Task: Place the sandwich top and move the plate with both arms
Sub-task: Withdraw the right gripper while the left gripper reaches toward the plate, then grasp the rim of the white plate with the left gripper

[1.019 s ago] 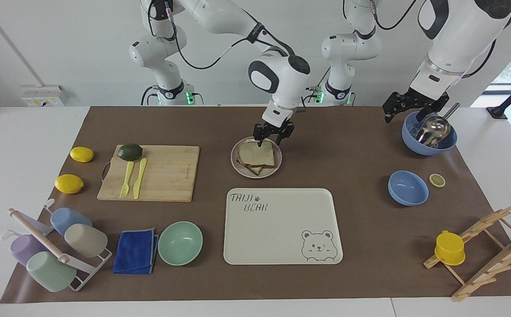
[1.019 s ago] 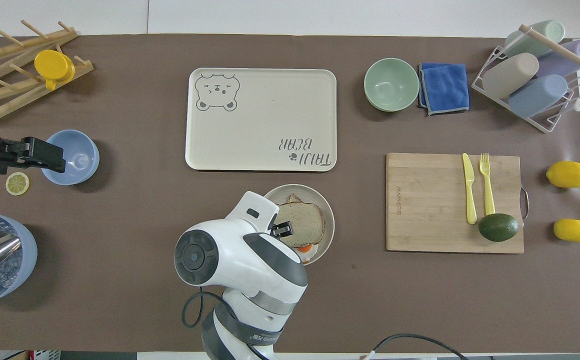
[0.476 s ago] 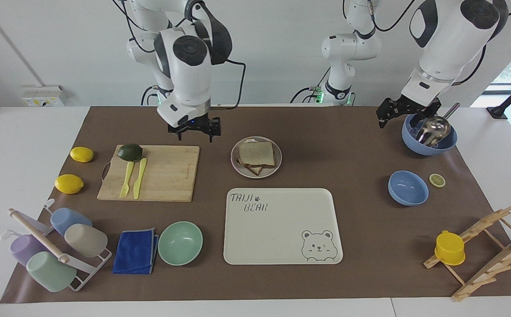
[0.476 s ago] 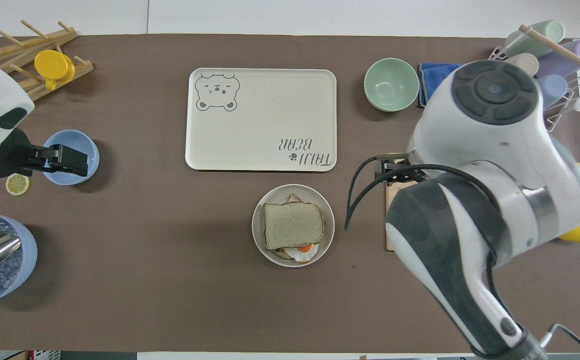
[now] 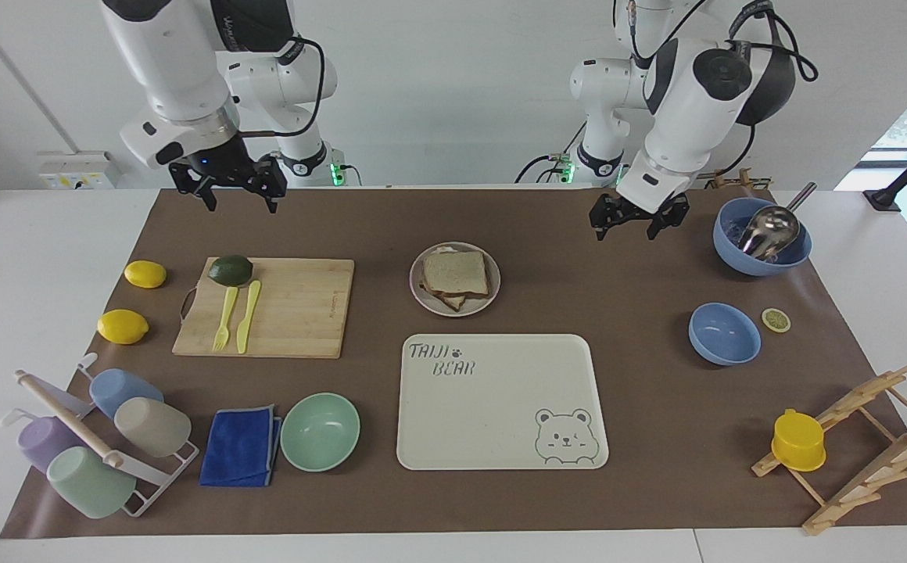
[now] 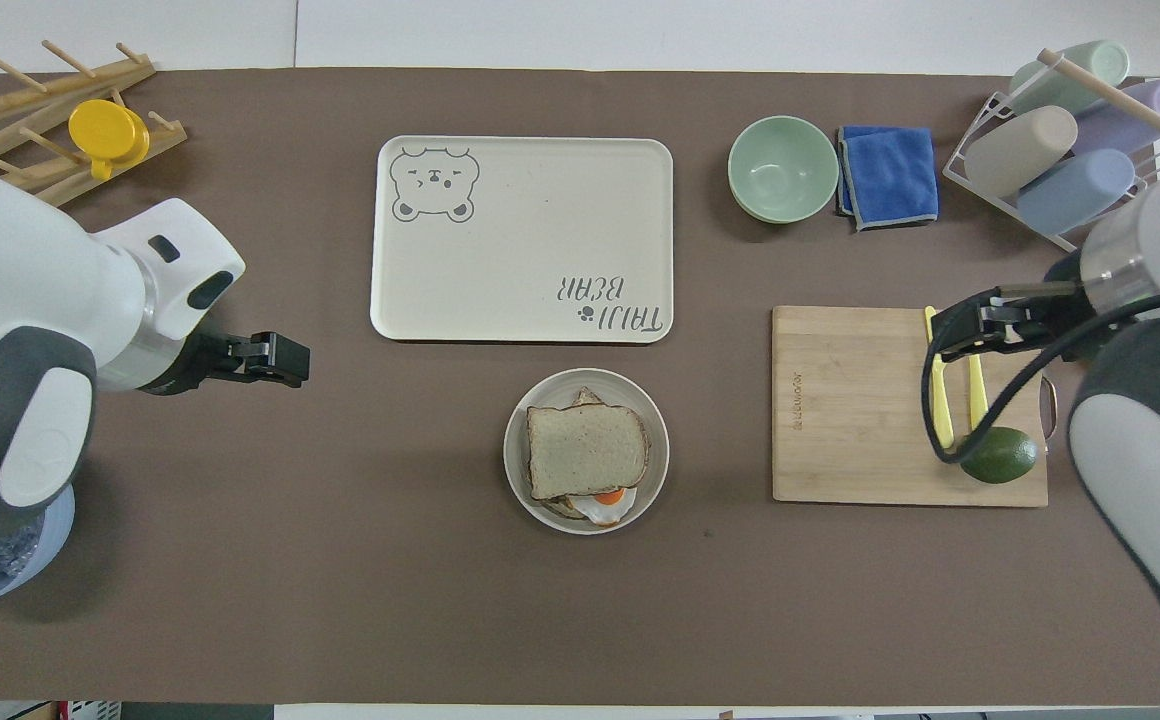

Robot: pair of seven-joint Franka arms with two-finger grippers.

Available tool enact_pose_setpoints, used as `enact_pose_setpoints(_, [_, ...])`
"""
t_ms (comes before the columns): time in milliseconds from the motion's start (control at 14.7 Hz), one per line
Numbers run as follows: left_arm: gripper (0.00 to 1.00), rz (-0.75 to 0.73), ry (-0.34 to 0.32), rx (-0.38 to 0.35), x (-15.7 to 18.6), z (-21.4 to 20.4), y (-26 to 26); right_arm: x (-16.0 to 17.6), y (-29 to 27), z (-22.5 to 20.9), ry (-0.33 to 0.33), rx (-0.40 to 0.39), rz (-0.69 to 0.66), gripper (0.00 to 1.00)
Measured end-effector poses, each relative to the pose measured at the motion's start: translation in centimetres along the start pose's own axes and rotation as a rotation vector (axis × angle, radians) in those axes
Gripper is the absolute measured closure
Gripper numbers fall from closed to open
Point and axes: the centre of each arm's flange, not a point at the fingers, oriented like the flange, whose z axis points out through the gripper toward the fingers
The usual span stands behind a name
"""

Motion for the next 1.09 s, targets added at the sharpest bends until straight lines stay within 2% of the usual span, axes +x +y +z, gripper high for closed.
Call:
enact_pose_setpoints(204, [0.0, -0.028, 0.013, -0.036, -1.4, 4.2, 4.2, 0.3, 2.6, 0.3, -0.012, 0.004, -0.019, 0.0])
enact_pose_setpoints(476, [0.0, -0.007, 0.015, -0.032, -4.2, 10.3, 9.2, 0.3, 3.5, 1.8, -0.053, 0.004, -0.013, 0.0])
enact_pose_setpoints(816, [0.0, -0.015, 0.002, -0.069, -4.4, 15.5, 11.0, 0.3, 4.7, 2.0, -0.056, 0.005, -0.015, 0.0])
enact_pose_setpoints(1087, [0.02, -0.056, 0.024, -0.105, -5.8, 19.2, 12.5, 0.4, 3.9, 2.0, -0.056, 0.001, -0.04, 0.0])
